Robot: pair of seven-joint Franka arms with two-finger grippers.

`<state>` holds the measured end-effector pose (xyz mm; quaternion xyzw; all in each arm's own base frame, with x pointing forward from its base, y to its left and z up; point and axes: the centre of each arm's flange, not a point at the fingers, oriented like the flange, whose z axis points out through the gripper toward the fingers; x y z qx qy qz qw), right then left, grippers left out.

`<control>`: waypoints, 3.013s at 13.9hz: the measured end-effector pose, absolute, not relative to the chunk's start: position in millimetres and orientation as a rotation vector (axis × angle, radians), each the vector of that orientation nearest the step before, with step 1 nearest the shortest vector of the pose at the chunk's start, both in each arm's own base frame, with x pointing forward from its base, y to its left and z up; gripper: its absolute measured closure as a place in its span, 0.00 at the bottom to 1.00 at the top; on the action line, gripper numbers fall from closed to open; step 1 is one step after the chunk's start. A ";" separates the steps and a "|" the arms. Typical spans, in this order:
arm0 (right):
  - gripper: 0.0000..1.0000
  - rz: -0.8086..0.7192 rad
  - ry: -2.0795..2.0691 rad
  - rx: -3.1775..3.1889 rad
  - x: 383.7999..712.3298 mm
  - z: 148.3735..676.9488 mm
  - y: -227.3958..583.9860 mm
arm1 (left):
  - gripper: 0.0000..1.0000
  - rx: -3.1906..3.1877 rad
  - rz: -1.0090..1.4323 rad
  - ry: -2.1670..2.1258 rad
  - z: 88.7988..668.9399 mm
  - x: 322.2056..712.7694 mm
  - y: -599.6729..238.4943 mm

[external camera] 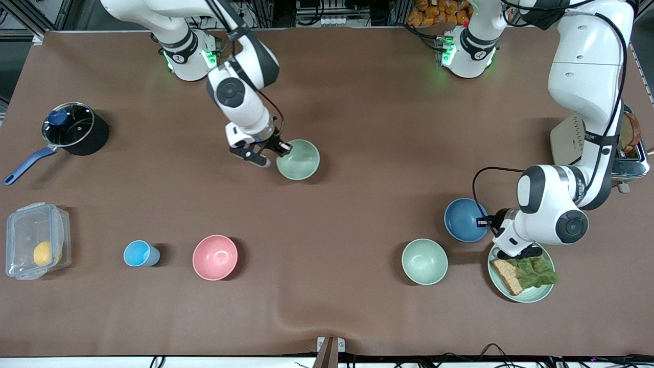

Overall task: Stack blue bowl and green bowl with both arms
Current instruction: 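Carry the green bowl with the right gripper while the left gripper lifts the blue bowl, then move the blue bowl with the left gripper over the green bowl and lower it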

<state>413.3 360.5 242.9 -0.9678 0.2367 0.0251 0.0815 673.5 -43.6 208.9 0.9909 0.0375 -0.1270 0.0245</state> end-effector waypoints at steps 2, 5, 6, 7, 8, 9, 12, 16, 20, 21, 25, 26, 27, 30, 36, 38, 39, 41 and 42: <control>0.96 0.072 0.709 -2.889 400.2 230.2 376.1 | 0.94 3.067 -0.363 0.130 216.7 677.9 -38.2; 0.96 0.062 0.737 -2.874 389.6 217.7 388.6 | 0.94 3.072 -0.286 0.212 246.7 686.0 -24.4; 0.93 0.064 0.762 -2.869 389.2 214.7 388.7 | 0.94 3.072 -0.261 0.262 258.1 687.7 -21.8; 0.83 0.066 0.792 -2.863 390.2 213.6 387.6 | 0.94 3.071 -0.241 0.299 267.3 688.6 -21.2; 0.73 0.066 0.823 -2.854 391.7 214.1 386.7 | 0.94 3.068 -0.228 0.328 273.5 689.1 -22.3; 0.61 0.066 0.853 -2.843 392.9 215.1 387.1 | 0.94 3.053 -0.221 0.369 278.1 689.5 -24.4; 0.30 0.082 0.897 -2.834 397.5 220.3 390.7 | 0.94 2.941 -0.196 0.506 302.0 689.2 -31.6; 0.00 0.221 0.967 -2.889 424.7 248.4 393.2 | 0.94 2.911 -0.212 0.472 327.9 663.9 -64.3; 0.00 0.302 1.154 -2.812 460.6 277.6 381.4 | 0.94 2.891 -0.305 0.447 334.1 624.3 -177.1; 0.00 0.329 1.225 -2.766 466.3 277.1 374.7 | 0.94 2.887 -0.321 0.455 337.7 614.2 -208.1; 0.00 0.502 1.467 -2.565 486.6 245.4 343.7 | 0.94 2.887 -0.333 0.493 350.8 566.7 -322.4; 0.00 0.531 1.503 -2.521 487.6 234.6 342.3 | 0.94 2.893 -0.339 0.485 350.6 555.5 -341.7; 0.00 0.565 1.538 -2.474 489.2 225.3 339.5 | 0.94 2.903 -0.353 0.468 347.6 543.6 -358.5; 0.00 0.669 1.518 -2.368 494.0 204.5 323.9 | 0.94 2.977 -0.416 0.376 308.6 493.2 -417.2; 0.00 0.761 1.486 -2.277 486.7 174.4 316.9 | 0.94 2.978 -0.347 0.361 280.6 470.2 -458.1; 0.00 0.768 1.493 -2.274 485.9 171.1 316.5 | 0.94 2.968 -0.328 0.364 283.1 467.2 -464.8; 0.00 0.770 1.496 -2.273 485.6 169.8 316.4 | 0.94 2.967 -0.325 0.362 283.2 463.7 -469.0; 0.00 0.772 1.497 -2.272 485.4 168.7 316.2 | 0.94 2.974 -0.333 0.347 279.5 454.2 -477.5; 0.00 0.772 1.497 -2.272 485.4 168.7 316.2 | 0.94 2.980 -0.344 0.338 275.0 448.3 -482.2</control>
